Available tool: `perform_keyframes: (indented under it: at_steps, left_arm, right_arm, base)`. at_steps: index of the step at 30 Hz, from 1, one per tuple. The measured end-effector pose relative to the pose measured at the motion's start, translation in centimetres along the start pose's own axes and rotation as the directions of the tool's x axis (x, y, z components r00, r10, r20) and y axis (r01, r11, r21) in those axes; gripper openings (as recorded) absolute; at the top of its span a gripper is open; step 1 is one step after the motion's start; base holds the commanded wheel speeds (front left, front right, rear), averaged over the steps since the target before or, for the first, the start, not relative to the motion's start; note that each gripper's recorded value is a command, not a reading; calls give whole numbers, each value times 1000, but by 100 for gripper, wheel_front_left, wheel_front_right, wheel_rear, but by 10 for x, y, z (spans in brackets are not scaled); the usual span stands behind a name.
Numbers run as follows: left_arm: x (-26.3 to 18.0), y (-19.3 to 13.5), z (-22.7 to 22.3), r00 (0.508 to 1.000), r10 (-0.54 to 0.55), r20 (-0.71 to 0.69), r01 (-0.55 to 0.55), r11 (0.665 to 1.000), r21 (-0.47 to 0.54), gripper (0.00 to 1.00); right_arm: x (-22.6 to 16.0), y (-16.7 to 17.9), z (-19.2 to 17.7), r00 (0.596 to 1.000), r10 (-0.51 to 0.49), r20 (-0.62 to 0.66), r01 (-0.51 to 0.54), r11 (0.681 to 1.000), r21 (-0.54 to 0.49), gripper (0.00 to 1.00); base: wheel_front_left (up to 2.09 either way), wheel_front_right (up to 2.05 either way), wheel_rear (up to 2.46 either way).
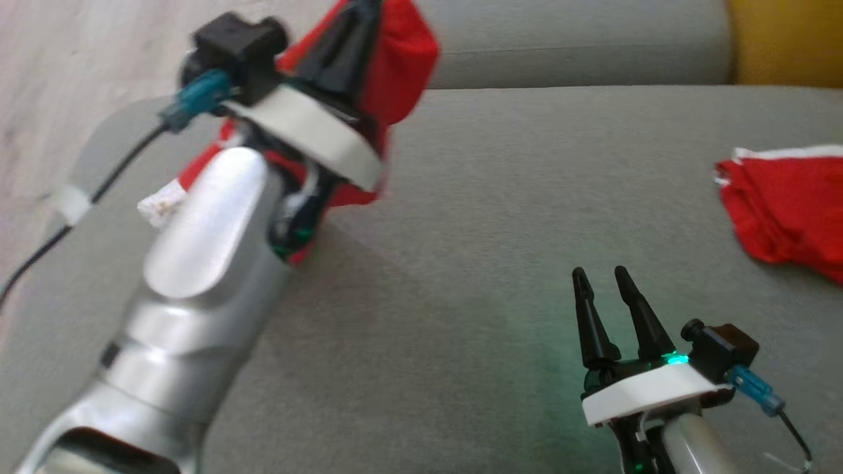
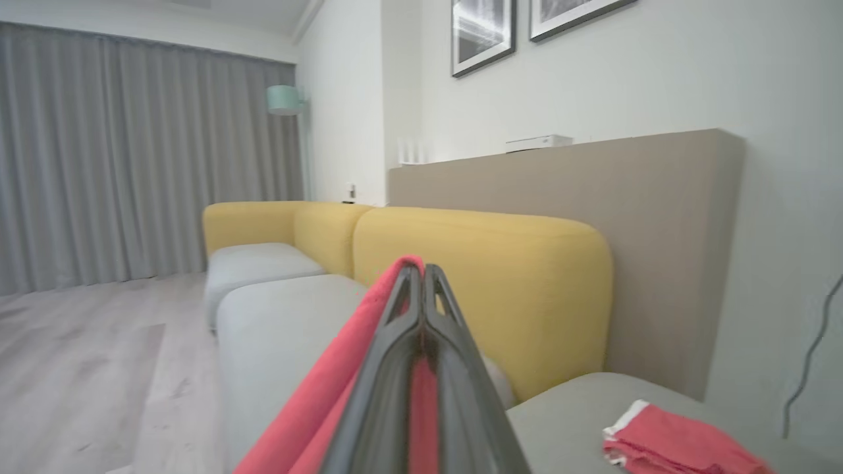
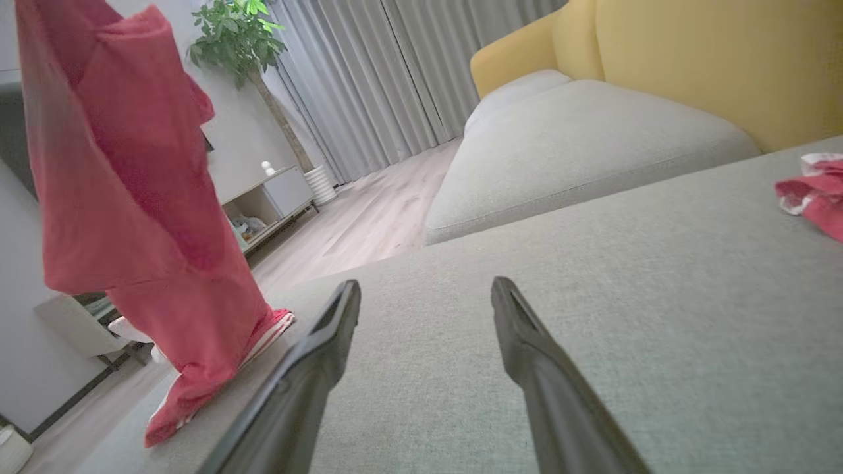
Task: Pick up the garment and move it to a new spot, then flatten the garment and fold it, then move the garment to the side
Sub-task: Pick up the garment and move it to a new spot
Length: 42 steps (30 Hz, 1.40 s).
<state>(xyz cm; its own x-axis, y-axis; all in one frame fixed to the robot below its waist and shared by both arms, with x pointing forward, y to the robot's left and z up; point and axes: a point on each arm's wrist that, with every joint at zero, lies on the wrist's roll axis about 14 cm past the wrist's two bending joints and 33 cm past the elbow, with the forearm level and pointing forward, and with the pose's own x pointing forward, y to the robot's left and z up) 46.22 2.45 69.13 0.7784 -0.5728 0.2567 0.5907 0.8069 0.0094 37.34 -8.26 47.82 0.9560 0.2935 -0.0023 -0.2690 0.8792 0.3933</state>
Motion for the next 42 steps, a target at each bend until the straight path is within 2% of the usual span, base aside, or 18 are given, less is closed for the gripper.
perform_keyframes:
  at_steps: [6,10,12,16,17,24,30,33,38,42]
  left_arm:
    - [33,-82,11,983,-174,54,178,980,-84,0]
    - [47,-123,-6,962,-272,20,272,952,-140,0]
    - [50,-144,-33,941,-332,-62,316,931,-182,100]
    - [45,-182,-88,872,-442,-208,407,893,-191,100]
    - [45,-182,-95,867,-446,-223,408,891,-197,100]
    - [41,-145,-112,896,-363,-254,336,931,-143,100]
    - [29,-70,-96,964,-168,-206,163,986,-40,100]
    - [11,-26,-84,985,-43,-170,45,999,10,100]
    - [-52,24,-97,974,129,-186,-110,988,108,100]
    - [-115,42,-118,939,269,-214,-254,962,96,100]
  right_arm:
    - [-17,-22,10,996,-79,34,79,997,14,100]
    - [-30,-34,15,990,-129,54,128,992,24,100]
    - [-35,-42,19,985,-160,66,158,987,30,100]
    - [-43,-60,24,972,-219,80,217,976,30,100]
    - [-44,-63,23,971,-228,77,226,974,31,100]
    - [-34,-58,18,977,-204,62,202,979,33,100]
    - [-20,-49,22,985,-159,71,159,987,14,100]
    - [-12,-44,24,988,-135,76,136,991,-6,100]
    - [-7,-32,15,995,-91,47,94,995,-47,100]
    - [-10,-27,5,997,-78,17,79,995,-59,100]
  base:
    - [0,0,0]
    - [0,0,0]
    - [0,0,0]
    - [0,0,0]
    - [0,0,0]
    - [0,0,0]
    - [0,0,0]
    - [0,0,0]
    - [0,0,0]
    - [0,0,0]
